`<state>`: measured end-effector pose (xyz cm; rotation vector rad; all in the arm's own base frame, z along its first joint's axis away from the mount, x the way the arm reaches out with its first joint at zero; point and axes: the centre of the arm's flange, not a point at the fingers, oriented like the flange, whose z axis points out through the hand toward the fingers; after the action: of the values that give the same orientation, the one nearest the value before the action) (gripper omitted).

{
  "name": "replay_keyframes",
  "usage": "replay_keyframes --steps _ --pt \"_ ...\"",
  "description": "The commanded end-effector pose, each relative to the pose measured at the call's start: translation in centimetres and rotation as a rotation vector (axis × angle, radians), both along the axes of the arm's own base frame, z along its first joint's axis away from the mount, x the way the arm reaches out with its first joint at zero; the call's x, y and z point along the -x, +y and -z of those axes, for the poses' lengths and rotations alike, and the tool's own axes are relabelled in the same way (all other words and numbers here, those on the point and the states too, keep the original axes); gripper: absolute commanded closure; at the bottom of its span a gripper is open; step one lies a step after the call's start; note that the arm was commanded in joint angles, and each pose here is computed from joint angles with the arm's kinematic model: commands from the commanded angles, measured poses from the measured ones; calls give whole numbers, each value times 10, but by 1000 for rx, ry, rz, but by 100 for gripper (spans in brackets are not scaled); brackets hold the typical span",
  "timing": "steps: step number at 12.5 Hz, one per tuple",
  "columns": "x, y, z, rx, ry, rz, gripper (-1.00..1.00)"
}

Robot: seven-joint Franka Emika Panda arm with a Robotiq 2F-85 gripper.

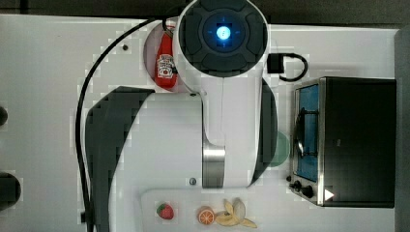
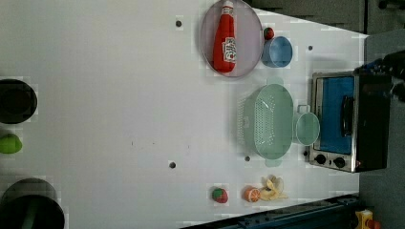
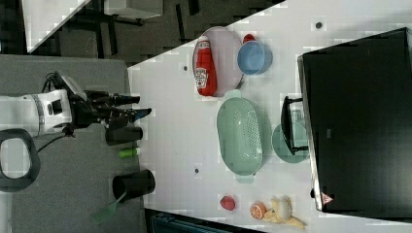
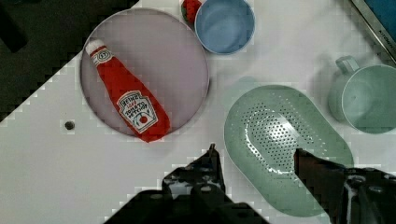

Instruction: Drag strainer right to left.

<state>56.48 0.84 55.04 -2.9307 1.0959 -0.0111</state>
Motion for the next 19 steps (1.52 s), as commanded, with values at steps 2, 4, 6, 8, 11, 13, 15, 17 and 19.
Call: replay_keyframes --steps 2,4,6,8,11,13,15,17,19 --pt "155 -56 -102 15 27 167 -82" --pt "152 -56 -87 15 58 166 -100" --pt "144 -55 -57 16 108 168 -100" --pt "131 -54 -17 17 134 167 -100" --pt "113 -54 51 21 127 202 -100" --pt "105 -53 100 25 94 319 -100" --pt "99 -50 146 27 56 440 -100" --pt "96 -46 190 30 48 554 -100" --pt "93 -42 232 36 58 626 -100"
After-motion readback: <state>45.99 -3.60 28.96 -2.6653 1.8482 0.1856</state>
